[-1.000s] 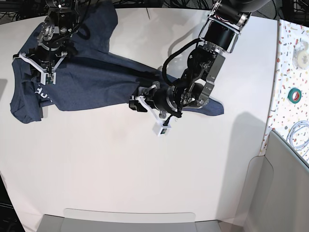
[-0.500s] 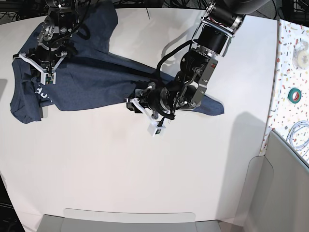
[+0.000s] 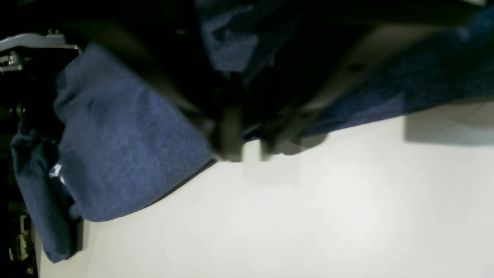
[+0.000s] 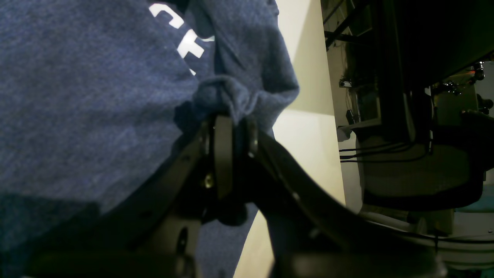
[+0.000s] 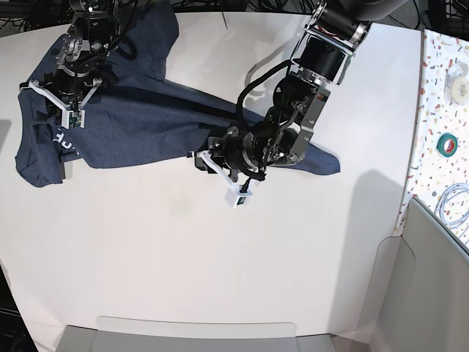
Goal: Layout the t-shirt on the table in an organized manner, then fold the t-shirt properly
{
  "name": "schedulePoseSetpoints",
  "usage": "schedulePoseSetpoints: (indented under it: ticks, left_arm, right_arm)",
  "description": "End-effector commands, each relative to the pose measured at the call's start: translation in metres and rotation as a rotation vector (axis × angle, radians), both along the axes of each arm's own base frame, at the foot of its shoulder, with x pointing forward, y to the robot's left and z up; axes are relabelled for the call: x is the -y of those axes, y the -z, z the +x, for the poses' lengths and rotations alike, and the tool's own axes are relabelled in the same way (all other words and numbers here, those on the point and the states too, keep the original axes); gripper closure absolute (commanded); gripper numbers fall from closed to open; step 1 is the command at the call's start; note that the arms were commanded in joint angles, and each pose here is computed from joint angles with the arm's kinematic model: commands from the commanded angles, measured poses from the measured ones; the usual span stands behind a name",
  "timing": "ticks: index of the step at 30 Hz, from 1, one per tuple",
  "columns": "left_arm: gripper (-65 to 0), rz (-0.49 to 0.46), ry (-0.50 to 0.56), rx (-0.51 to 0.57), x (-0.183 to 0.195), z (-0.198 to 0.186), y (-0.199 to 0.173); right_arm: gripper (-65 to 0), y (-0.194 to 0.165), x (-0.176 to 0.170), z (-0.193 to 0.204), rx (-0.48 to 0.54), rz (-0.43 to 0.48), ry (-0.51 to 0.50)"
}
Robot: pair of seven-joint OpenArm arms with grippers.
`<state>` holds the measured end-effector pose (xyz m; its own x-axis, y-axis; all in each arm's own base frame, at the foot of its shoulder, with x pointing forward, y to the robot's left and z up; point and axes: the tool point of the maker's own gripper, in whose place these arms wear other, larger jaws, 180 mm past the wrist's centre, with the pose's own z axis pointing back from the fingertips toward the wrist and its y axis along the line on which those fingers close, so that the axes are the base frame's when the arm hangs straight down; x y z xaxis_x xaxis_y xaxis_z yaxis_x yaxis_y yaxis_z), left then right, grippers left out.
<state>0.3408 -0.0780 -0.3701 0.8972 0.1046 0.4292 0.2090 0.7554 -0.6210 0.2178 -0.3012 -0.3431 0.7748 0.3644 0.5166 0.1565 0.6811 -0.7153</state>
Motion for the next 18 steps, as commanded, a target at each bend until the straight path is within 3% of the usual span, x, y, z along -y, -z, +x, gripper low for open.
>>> schedulePoseSetpoints:
  ticks: [1, 3, 6, 15, 18]
  left_arm:
    - [-16.3, -0.046, -0.001, 0.038, 0.012, 0.009, -0.020]
    - [-25.5, -0.052, -0.002, 0.027, 0.014, 0.006, -0.017]
    - [-31.8, -0.053, -0.002, 0.014, 0.015, 0.001, -0.013]
    - [-31.9, -0.048, 0.013, 0.012, 0.017, -0.003, -0.011]
    - [-26.2, -0.043, 0.013, 0.014, 0.016, -0.002, -0.010]
  right_arm:
    - [0.0, -0.012, 0.003, 0.005, 0.037, -0.034, -0.009]
    - [0.0, -0.012, 0.003, 0.005, 0.037, -0.034, -0.009]
    - [0.0, -0.012, 0.003, 0.005, 0.037, -0.034, -0.009]
    - [0.0, -0.012, 0.003, 0.006, 0.037, -0.034, -0.009]
    - [0.0, -0.012, 0.003, 0.006, 0.037, -0.034, -0.009]
